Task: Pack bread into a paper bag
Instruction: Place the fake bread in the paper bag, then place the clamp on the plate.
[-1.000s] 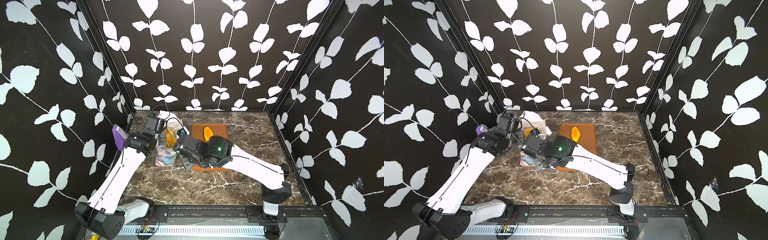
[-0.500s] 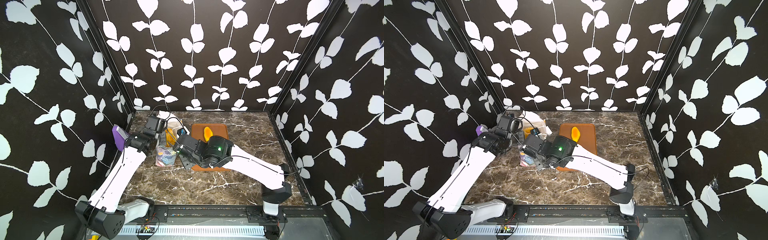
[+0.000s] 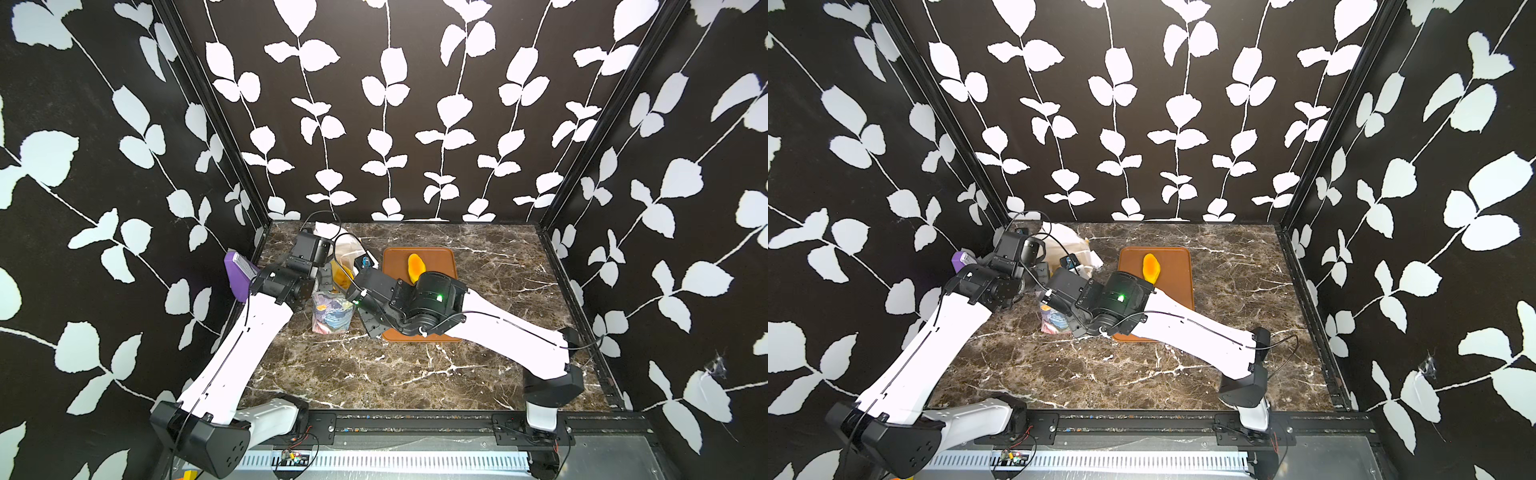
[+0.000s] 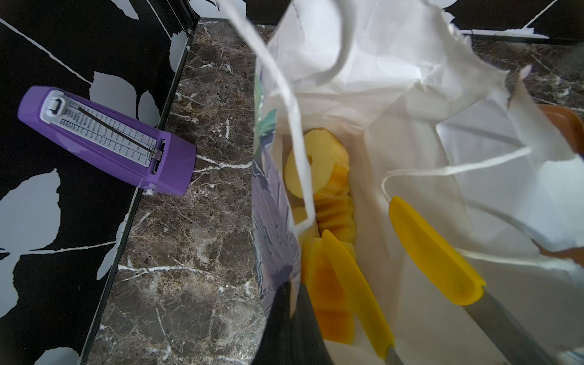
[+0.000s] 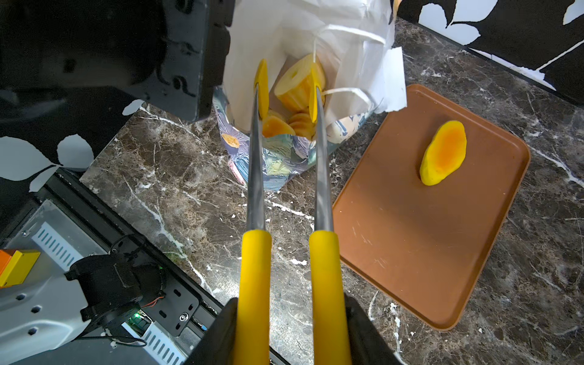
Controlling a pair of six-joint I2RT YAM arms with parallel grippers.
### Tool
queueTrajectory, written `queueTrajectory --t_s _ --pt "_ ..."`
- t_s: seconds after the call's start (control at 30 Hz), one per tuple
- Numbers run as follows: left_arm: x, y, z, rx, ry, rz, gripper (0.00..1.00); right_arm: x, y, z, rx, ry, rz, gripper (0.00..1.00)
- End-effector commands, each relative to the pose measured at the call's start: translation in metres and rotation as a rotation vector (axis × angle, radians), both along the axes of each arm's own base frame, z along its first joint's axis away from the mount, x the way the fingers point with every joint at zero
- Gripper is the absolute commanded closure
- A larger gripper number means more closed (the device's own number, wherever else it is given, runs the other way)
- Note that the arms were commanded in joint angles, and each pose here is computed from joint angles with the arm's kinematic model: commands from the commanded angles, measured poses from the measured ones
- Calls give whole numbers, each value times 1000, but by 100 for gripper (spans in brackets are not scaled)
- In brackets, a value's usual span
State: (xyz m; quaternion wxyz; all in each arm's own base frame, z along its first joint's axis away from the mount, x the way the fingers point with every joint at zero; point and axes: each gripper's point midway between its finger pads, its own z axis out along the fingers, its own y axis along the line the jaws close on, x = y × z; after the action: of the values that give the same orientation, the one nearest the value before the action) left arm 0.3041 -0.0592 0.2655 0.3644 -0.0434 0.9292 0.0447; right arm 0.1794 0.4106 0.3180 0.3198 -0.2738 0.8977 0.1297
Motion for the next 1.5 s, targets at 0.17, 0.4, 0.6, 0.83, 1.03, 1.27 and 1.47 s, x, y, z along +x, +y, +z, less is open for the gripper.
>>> queueTrajectory --t_s 0.17,0.4,0.6,0.83,1.03,1.27,1.47 --pt "-3 0 -9 8 28 -9 100 6 -10 34 84 -66 -31 98" --pt "-1 -1 -14 9 39 -8 100 6 -12 49 118 -88 -25 100" --pt "1 -2 -17 16 46 -9 100 1 -12 70 203 -98 10 100" --pt "3 -4 -22 10 53 -12 100 -4 -28 84 281 -109 0 100" --pt "4 -6 -24 2 57 -14 100 -5 -54 83 287 -118 -50 100" --pt "3 -6 -25 1 61 -13 100 -4 -62 79 303 -117 -73 100" --pt "2 -5 -24 3 60 -9 100 -5 -65 77 294 -115 -75 100"
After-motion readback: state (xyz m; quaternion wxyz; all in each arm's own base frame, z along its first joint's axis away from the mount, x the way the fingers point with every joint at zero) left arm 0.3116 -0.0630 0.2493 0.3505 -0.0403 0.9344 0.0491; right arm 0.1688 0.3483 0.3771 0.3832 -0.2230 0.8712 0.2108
